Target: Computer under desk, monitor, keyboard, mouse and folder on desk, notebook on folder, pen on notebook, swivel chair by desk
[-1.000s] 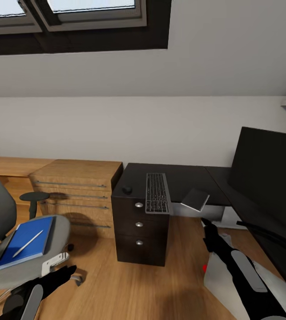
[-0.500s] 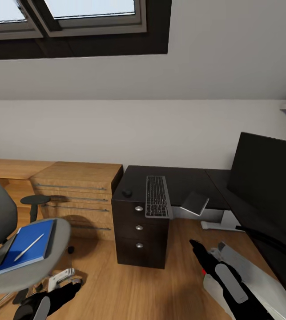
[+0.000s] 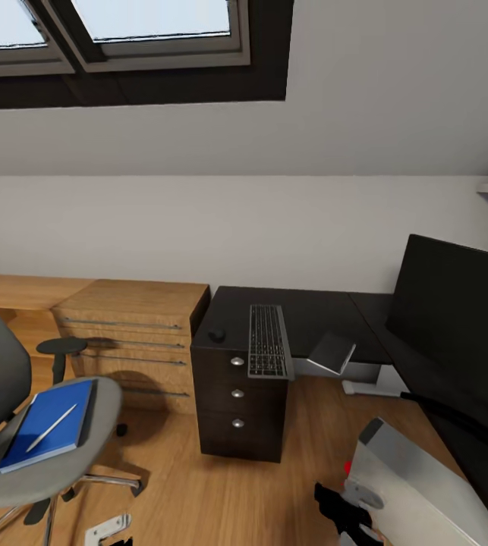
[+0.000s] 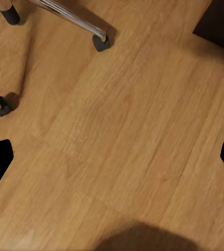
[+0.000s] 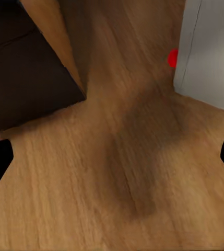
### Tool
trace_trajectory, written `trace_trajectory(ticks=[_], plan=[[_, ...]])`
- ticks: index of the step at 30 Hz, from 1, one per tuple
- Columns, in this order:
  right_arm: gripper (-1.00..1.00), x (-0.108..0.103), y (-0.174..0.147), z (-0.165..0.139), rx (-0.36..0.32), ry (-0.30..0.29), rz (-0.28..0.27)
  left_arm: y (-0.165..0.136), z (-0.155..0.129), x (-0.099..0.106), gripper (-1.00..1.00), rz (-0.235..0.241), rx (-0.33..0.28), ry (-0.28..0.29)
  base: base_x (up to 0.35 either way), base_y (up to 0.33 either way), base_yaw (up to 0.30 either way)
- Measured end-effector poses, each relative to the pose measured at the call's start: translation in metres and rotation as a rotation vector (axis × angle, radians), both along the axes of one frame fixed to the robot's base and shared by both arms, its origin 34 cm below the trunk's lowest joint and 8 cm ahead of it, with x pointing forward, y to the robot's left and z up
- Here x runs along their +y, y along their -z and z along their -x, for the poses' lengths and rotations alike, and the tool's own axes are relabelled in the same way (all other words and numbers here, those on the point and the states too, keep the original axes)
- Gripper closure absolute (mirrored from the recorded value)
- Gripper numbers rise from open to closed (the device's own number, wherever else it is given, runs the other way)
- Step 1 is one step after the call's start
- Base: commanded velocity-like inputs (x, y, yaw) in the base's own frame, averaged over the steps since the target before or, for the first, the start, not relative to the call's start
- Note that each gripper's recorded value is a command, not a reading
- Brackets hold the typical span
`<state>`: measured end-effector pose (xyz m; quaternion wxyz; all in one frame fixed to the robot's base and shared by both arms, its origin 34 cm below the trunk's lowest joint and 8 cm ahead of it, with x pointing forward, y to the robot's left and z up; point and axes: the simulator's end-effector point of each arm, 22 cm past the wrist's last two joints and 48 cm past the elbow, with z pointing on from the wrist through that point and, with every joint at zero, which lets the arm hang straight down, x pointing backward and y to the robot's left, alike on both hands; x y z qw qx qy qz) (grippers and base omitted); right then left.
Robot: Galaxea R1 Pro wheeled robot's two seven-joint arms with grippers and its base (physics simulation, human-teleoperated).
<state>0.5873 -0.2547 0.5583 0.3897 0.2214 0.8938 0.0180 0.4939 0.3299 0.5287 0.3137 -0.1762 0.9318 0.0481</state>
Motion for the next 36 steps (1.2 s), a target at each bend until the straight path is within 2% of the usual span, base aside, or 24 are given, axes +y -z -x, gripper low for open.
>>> trace_trajectory(ticks=[1,2,5,8,11,18,22,27,36], plan=[[-1.0,0.004,-0.001,0.002,-0.012,-0.024,0.028,0.0,0.001,0.0,-1.0,-0.003,-0.002,0.0,0.0,0.0,0.0],[-1.0,0.011,0.001,0.008,-0.033,-0.065,0.081,0.001,0.004,-0.001,-1.0,-0.008,-0.008,0.0,0.0,0.0,0.0],[-1.0,0.019,0.001,0.022,-0.068,-0.117,0.155,0.001,0.01,-0.002,-1.0,-0.016,-0.013,-0.001,0.0,0.0,0.0],[-1.0,0.023,-0.004,0.029,-0.099,-0.145,0.192,0.003,0.017,-0.003,-1.0,-0.017,-0.001,-0.001,0.0,0.0,0.0],[-1.0,0.024,-0.01,0.03,-0.107,-0.154,0.201,-0.001,0.019,-0.005,-1.0,-0.018,0.004,0.004,0.0,0.0,0.0],[-1.0,0.024,-0.018,0.03,-0.119,-0.163,0.212,0.003,0.029,-0.022,-1.0,-0.025,0.039,0.07,0.0,0.0,0.0],[-1.0,0.026,-0.019,0.029,-0.123,-0.168,0.212,0.007,0.034,-0.025,-1.0,-0.027,0.052,0.087,0.0,0.0,0.0],[-1.0,0.027,-0.019,0.029,-0.124,-0.167,0.212,0.007,0.034,-0.025,-1.0,-0.028,0.054,0.085,-0.008,0.0,0.01],[-1.0,0.042,-0.017,0.03,-0.122,-0.166,0.187,0.01,0.037,-0.024,-1.0,-0.027,0.064,0.083,-0.123,0.038,0.17]])
